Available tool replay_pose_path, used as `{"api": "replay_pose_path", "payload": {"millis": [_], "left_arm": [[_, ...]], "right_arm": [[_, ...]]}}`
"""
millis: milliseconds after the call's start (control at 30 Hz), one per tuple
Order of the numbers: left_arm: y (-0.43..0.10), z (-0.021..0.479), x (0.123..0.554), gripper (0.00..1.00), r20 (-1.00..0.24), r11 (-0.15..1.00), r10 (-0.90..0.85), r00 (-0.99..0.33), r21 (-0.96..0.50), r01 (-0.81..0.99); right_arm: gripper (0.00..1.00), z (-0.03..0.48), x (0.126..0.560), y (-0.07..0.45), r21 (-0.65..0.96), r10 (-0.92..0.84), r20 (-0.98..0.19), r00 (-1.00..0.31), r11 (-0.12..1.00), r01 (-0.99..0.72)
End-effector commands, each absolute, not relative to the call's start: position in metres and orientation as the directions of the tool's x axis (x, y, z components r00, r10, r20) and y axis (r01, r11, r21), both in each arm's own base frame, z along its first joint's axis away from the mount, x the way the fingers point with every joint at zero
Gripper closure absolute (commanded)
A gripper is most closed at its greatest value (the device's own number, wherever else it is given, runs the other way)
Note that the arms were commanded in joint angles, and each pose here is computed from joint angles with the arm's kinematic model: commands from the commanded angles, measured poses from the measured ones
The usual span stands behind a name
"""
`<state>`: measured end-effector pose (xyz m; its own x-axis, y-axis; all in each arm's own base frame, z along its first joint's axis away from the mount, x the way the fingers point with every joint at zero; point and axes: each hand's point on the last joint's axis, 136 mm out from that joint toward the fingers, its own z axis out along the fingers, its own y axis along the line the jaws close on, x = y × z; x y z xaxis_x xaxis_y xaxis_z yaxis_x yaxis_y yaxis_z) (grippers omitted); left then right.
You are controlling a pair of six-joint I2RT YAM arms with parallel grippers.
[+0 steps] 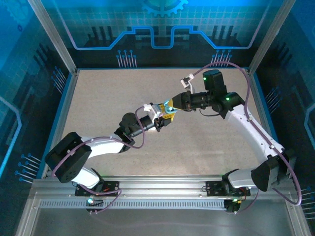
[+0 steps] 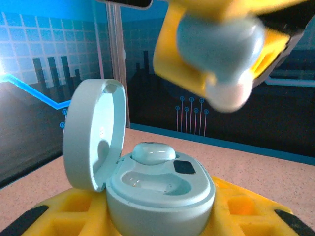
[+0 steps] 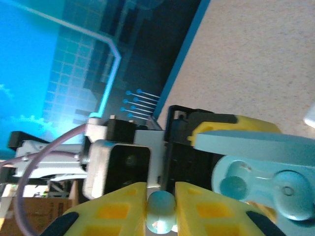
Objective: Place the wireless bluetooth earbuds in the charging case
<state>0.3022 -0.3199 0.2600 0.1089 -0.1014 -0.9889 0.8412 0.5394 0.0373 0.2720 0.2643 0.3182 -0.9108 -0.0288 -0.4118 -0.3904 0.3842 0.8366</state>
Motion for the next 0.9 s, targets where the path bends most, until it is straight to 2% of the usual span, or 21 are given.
{"api": "replay_pose_path", "payload": {"millis": [0,567,867], "left_arm": [[-0.3246,0.2878,0.2998,0.69,-0.969,0.533,-0.159,0.188,0.076,0.843],[-0.3274,0.2946,0.2936,0.69,-0.965,0.520,-0.172,0.196,0.080,0.850],[-0.3268,0.2958,0.2916,0.69,-0.964,0.520,-0.174,0.199,0.082,0.850]], "right_arm": [[0.78,0.3123,0.2764,0.2629,0.793,-0.033,-0.440,-0.897,0.455,-0.405],[0.79,0.3045,0.2838,0.2676,0.758,-0.028,-0.458,-0.889,0.510,-0.407],[0.78,0.3105,0.2855,0.2695,0.770,-0.003,-0.472,-0.882,0.487,-0.413]]}}
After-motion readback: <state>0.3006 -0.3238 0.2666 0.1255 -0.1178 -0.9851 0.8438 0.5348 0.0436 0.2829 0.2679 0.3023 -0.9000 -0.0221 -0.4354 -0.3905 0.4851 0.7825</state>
